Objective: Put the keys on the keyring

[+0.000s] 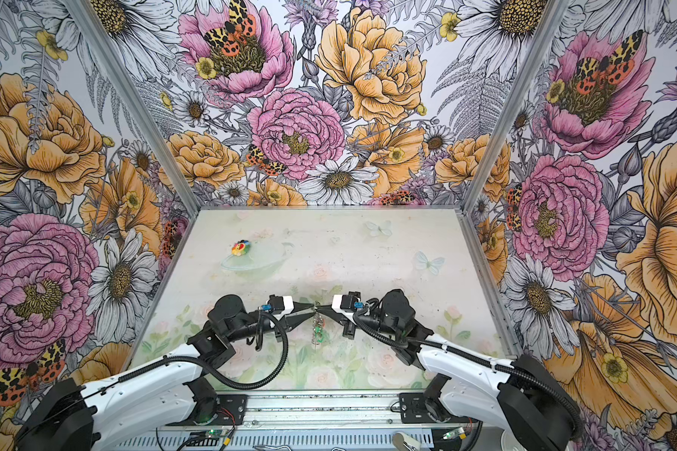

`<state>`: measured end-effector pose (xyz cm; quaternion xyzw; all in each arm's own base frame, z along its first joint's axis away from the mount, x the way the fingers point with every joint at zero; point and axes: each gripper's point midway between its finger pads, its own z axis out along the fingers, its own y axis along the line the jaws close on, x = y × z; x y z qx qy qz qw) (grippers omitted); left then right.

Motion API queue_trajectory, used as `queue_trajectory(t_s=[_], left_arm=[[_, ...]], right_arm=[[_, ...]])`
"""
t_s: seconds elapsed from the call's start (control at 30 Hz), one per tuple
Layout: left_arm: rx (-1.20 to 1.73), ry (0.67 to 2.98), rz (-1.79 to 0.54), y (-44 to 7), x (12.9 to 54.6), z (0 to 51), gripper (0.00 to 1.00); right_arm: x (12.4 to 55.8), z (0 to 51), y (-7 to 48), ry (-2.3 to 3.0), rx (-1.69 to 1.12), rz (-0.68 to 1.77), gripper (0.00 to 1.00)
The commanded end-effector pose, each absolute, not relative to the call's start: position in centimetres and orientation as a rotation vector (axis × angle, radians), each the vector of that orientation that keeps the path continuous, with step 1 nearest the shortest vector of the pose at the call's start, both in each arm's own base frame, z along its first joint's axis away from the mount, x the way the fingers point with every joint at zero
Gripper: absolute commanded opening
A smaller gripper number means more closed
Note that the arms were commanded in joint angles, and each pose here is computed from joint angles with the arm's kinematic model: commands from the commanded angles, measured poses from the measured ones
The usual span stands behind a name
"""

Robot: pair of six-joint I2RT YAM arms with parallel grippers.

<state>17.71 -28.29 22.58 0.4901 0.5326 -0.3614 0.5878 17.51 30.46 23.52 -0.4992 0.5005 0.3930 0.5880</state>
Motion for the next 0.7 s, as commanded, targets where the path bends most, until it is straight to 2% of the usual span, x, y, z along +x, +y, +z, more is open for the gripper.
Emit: queue_trajectory(t_s=[0.0, 0.1, 0.47, 0.57, 0.67], left_arm=[[1.146, 1.194, -0.9, -28.4, 16.9, 23.4, 0.24], [1.143, 1.189, -0.906, -28.5, 16.9, 23.5, 0.22], [1.125, 1.242, -0.866, -28.4, 17.9, 22.8, 0.01], [1.123, 1.258, -0.84, -28.4, 18.2, 22.8, 0.0], [1.141, 1.298, -0.787, -28.4, 18.6, 22.0, 0.0]], right_arm=[[17.5, 25.0, 30.7, 1.106, -1.134, 0.918, 0.0], [17.5, 24.9, 30.8, 1.106, -1.134, 0.92, 0.0], [17.4, 24.3, 30.8, 1.108, -1.135, 0.914, 0.0], [17.2, 23.4, 30.8, 1.139, -1.189, 0.889, 0.0], [17.1, 22.1, 30.0, 1.21, -1.271, 0.812, 0.15]])
